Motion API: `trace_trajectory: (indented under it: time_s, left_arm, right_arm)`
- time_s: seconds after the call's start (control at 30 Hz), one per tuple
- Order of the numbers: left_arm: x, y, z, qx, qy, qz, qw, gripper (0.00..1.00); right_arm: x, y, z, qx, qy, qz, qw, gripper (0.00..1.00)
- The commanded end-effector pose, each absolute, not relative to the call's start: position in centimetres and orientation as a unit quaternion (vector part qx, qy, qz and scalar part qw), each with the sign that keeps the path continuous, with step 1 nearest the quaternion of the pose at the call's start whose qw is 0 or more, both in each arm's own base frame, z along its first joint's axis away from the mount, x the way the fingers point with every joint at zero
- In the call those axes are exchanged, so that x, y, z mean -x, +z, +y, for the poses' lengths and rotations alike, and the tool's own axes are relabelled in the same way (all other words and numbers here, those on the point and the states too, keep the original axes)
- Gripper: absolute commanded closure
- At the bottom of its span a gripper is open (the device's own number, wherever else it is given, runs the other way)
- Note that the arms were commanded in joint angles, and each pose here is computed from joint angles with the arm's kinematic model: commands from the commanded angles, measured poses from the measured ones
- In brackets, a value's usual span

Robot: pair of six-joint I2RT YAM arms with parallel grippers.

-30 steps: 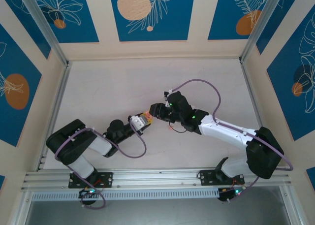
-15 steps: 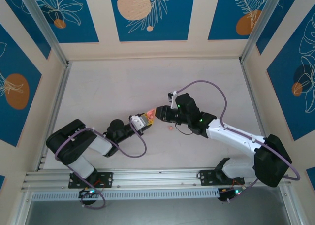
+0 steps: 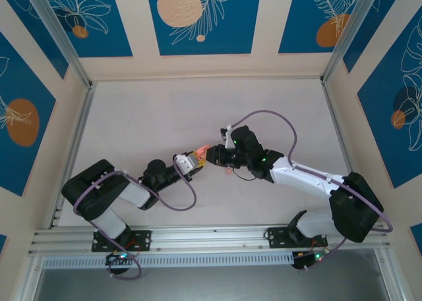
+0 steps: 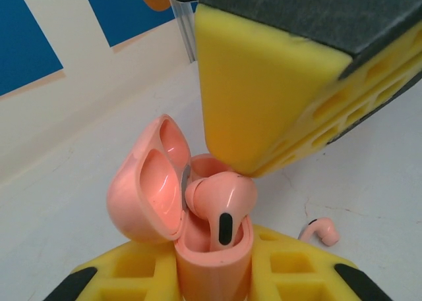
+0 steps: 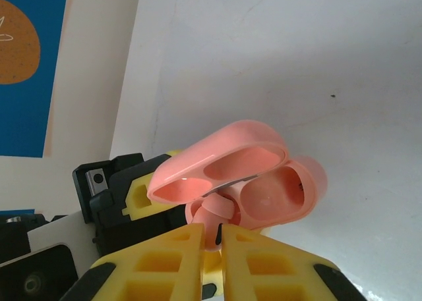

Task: Insert wireless bluetooth earbuds into charging case

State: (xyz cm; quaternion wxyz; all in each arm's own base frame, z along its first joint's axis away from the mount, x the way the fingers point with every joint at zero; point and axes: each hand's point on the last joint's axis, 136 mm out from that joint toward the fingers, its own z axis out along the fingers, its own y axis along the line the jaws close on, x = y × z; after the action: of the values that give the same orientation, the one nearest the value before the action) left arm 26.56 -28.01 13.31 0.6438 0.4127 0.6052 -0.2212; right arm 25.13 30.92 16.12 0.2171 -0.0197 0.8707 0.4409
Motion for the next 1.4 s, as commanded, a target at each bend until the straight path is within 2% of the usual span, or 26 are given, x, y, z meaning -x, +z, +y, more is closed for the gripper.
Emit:
trace_trajectory:
  time_s: [0.0, 0.53, 0.87, 1.03, 1.37]
  left_arm:
    - [-26.1, 15.8, -28.7, -0.405, -0.242, 0.576, 0.668, 0.78]
    - [-26.1, 16.0, -28.7, -0.403, -0.244, 0.576, 0.668, 0.78]
    - [-26.1, 15.9, -28.5, -0.401, -0.241, 0.578, 0.669, 0.78]
    - [-26.1, 15.8, -28.5, -0.402, -0.240, 0.578, 0.668, 0.78]
    - [-26.2, 15.8, -28.6, -0.402, -0.242, 0.578, 0.667, 0.78]
  right_arm:
    - [-25.0, 16.4, 31.5, 0.027, 0.456, 0.864, 0.212, 0.85]
    - [-24.6, 14.6, 31.5, 0.016, 0.433, 0.881, 0.190, 0.86]
    - [-24.9, 17.4, 30.6, 0.034, 0.446, 0.864, 0.231, 0.76]
    - [-24.8, 18.6, 30.0, 0.041, 0.454, 0.855, 0.246, 0.76]
    - [-24.9, 18.0, 31.1, 0.050, 0.469, 0.853, 0.222, 0.81]
